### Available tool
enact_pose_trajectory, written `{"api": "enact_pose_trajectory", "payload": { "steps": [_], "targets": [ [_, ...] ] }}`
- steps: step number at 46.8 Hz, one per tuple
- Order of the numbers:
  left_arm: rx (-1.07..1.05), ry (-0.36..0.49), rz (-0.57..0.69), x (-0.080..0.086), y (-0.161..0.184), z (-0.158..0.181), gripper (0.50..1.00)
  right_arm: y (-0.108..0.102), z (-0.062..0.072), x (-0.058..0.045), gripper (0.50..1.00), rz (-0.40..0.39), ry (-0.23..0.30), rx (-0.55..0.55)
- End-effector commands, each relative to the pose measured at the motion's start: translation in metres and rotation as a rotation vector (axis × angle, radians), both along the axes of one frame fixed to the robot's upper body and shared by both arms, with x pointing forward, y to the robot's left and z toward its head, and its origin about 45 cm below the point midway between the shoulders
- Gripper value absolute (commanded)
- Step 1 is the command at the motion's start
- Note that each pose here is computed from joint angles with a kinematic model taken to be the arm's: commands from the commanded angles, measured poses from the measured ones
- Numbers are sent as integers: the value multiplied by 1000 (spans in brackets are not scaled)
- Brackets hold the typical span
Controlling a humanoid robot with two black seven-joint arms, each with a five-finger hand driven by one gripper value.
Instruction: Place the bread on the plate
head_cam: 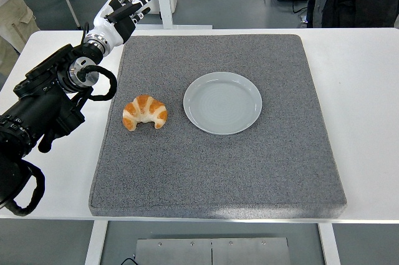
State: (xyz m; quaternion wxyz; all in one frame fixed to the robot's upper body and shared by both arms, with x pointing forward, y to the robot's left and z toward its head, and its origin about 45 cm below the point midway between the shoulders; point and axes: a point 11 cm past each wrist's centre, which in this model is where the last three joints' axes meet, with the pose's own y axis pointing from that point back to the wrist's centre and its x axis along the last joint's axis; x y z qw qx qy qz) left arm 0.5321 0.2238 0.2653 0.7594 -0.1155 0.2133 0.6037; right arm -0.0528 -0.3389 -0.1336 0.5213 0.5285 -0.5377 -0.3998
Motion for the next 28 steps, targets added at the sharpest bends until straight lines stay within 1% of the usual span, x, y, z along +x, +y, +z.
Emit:
{"api": "enact_pose_trajectory", "payload": {
  "steps": [1,8,12,16,23,28],
  "targets": [
    [25,10,-20,0,-4,-1,986,0,0,0,1000,0,0,0],
    [56,5,-60,-2,-14,1,986,0,0,0,1000,0,0,0],
    [97,-1,-68,-3,-6,3,986,0,0,0,1000,0,0,0],
    [132,-3,-85,-5,-7,6,986,0,0,0,1000,0,0,0],
    [154,-27,-90,-9,-5,21,984,0,0,0,1000,0,0,0],
    [176,-48,-110,-16,-7,33,984,0,0,0,1000,0,0,0]
  ]
}}
